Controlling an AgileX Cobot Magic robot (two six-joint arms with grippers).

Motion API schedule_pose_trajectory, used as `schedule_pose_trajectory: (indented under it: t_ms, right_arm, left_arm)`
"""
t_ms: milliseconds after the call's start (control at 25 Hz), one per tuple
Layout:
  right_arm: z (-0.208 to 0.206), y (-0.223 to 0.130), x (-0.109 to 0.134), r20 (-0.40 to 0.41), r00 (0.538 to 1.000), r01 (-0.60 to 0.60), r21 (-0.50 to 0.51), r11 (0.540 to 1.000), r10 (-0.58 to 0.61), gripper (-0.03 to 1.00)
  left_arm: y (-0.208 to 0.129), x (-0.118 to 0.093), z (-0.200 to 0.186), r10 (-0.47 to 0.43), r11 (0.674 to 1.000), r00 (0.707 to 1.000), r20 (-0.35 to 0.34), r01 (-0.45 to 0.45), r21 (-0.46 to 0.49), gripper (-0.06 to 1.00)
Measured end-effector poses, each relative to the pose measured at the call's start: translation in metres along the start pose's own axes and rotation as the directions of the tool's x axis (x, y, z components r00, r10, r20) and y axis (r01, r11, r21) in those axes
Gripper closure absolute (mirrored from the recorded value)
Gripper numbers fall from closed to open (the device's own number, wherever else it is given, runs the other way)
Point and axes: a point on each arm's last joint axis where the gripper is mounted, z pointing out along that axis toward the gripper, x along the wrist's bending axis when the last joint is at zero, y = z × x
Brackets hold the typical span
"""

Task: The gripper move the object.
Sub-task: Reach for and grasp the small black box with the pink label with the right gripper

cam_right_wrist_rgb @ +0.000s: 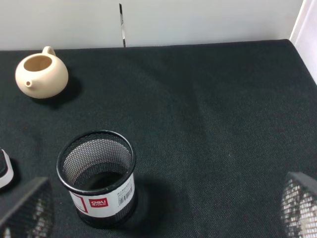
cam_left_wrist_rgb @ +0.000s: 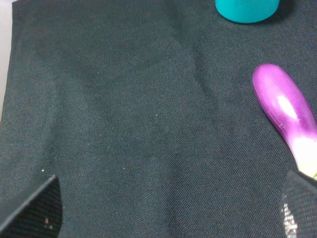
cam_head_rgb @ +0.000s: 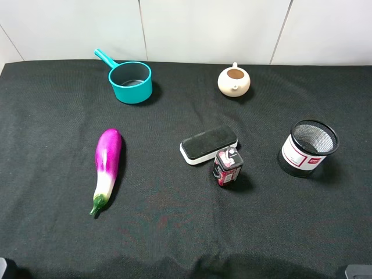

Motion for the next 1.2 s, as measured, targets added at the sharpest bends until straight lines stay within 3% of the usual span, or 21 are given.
schedule_pose_trajectory:
  t_ms: [440,920,1200]
  right_arm:
    - [-0.004,0.009,0.005,-0.054,0.998,0.02,-0.009,1.0,-0.02,0.27]
    - [0.024,0.068,0.015,-0.142,0.973,0.206,0.15,0.967,-0.185,0.27]
    - [0.053,0.077,0.019,-0.222,0.942,0.303,0.247,0.92,-0.25,0.27]
  left_arm:
    - [0.0,0.0,0.0,0.0,1.0,1.0,0.0,0.0,0.0,0.01]
    - [0.0,0.0,0.0,0.0,1.0,1.0,0.0,0.0,0.0,0.01]
    - [0.0,0.0,0.0,0.0,1.0,1.0,0.0,0.0,0.0,0.01]
